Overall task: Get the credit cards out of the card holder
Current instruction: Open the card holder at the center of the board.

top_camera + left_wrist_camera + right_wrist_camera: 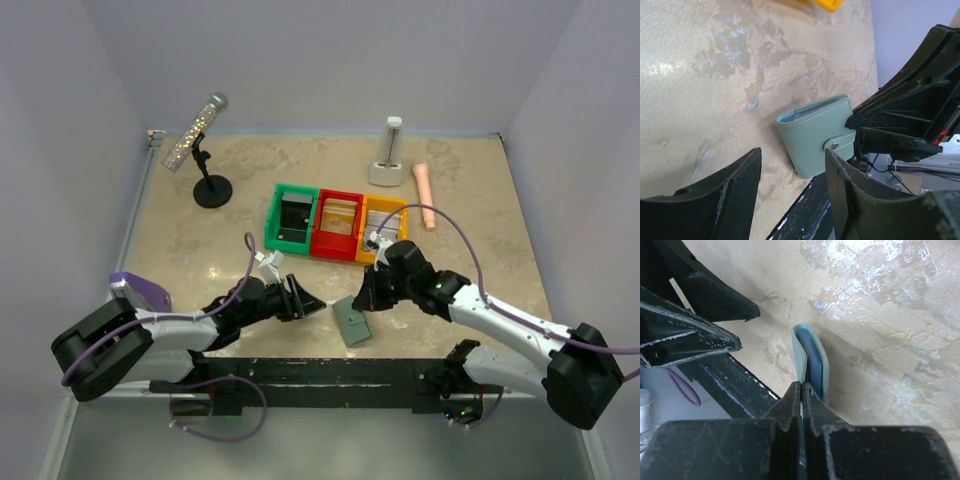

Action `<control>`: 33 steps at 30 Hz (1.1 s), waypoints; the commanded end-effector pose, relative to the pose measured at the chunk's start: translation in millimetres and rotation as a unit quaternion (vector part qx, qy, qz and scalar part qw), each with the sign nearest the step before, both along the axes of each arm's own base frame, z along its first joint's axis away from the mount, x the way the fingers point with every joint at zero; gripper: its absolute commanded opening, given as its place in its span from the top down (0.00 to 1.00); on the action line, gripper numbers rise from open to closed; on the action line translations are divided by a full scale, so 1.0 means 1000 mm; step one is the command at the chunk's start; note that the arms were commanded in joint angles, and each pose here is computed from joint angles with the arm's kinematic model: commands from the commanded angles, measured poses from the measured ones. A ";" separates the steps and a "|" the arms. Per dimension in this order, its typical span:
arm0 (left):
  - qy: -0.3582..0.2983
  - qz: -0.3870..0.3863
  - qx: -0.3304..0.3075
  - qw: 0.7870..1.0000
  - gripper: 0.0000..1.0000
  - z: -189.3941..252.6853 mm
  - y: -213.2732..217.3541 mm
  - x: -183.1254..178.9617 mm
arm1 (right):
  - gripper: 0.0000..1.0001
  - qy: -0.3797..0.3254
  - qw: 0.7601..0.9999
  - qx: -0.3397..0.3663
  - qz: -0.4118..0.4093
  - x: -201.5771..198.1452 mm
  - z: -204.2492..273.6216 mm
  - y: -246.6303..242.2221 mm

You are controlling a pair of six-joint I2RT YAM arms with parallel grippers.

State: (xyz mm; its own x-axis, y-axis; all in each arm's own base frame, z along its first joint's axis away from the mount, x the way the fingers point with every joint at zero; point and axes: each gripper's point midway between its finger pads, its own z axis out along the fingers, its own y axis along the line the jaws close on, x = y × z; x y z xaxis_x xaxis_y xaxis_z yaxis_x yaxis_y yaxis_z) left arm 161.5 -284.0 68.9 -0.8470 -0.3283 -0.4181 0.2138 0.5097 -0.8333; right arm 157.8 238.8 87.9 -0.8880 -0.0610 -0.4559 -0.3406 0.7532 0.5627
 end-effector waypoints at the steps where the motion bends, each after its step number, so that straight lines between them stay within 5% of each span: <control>1: -0.063 -0.002 -0.043 0.997 0.41 0.029 -0.003 0.005 | 1.00 -0.026 0.999 0.035 0.021 -0.001 0.042 0.007; 4: -0.096 0.017 -0.080 0.992 0.37 0.042 0.007 0.005 | 1.00 -0.035 0.998 0.051 0.027 -0.005 0.061 0.008; 6: -0.123 0.020 -0.108 0.986 0.19 0.055 0.011 0.002 | 1.00 -0.039 0.997 0.060 0.034 -0.009 0.072 0.007; 7: -0.138 0.014 -0.115 0.984 0.18 0.059 0.012 0.000 | 1.00 -0.042 0.996 0.066 0.040 -0.011 0.078 0.008; 17: -0.255 -0.063 -0.203 0.943 0.19 0.122 0.000 -0.022 | 1.00 -0.031 0.986 0.132 0.096 -0.037 0.116 0.017; 33: -0.263 -0.124 -0.250 0.923 0.16 0.143 -0.011 -0.040 | 1.00 -0.033 0.976 0.183 0.117 -0.045 0.142 0.026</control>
State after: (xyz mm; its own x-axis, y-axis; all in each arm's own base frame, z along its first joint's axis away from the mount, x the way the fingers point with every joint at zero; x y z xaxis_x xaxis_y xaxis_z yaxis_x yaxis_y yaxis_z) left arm 132.4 -296.0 125.5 -0.7763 -0.2837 -0.5630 0.5209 0.2142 -0.8263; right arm 110.8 254.0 191.5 -0.8706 -0.1135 -0.4787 -0.4667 0.4980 0.7309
